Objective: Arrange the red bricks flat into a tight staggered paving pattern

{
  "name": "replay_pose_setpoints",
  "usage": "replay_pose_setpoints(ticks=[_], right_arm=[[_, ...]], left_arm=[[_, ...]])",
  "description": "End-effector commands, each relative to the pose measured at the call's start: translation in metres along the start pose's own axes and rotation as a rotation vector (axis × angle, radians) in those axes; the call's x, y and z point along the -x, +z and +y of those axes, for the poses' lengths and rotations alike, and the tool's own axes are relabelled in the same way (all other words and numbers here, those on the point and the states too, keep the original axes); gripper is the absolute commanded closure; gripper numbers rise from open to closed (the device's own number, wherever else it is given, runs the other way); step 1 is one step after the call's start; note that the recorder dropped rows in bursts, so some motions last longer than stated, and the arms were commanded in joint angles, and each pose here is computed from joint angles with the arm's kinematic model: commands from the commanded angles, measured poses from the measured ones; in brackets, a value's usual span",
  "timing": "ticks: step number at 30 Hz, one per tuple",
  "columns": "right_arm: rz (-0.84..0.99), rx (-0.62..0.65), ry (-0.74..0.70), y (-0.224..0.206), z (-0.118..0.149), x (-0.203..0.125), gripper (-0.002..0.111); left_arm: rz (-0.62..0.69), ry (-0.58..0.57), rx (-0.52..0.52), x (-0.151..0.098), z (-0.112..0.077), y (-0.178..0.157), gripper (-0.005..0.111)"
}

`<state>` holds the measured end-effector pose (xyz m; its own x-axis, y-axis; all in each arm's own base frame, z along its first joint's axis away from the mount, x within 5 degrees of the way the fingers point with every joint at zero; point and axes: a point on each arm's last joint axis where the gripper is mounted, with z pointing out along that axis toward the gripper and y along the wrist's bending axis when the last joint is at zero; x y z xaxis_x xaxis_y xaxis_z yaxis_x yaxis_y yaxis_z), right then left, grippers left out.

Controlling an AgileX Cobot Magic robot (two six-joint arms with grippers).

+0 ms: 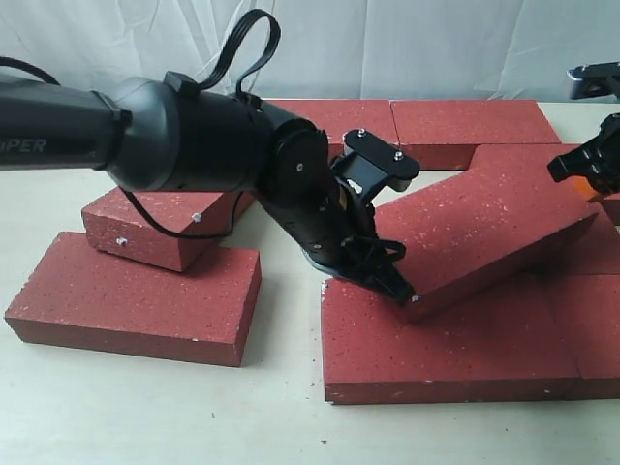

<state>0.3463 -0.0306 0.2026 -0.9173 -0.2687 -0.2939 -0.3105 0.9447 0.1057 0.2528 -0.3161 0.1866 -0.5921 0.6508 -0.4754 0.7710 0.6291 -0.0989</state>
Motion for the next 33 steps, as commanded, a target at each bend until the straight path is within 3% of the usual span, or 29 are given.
replay_pose_setpoints(ticks=[1,7,14,24,33], right_arm=[[-0.054,0.049,0.016,-0.020,0.013,0.004,0.109],[-0.063,0.086,-0.084,-0.021,0.050,0.014,0.109],[-0.075,0.118,-0.199,-0.014,0.093,0.024,0.109],[-0.148,0.138,-0.191,-0.014,0.107,0.033,0.109],[-0.172,0.154,-0.174,-0.014,0.111,0.036,0.109]], left_arm=[[-0.078,-0.008,0.022,0.010,0.009,-0.029,0.107],[-0.086,-0.046,0.077,0.010,0.040,-0.062,0.107],[-0.021,-0.103,0.151,0.000,0.082,-0.070,0.107],[-0.035,-0.136,0.205,-0.004,0.109,-0.074,0.107],[-0.011,-0.145,0.234,-0.009,0.129,-0.046,0.107]])
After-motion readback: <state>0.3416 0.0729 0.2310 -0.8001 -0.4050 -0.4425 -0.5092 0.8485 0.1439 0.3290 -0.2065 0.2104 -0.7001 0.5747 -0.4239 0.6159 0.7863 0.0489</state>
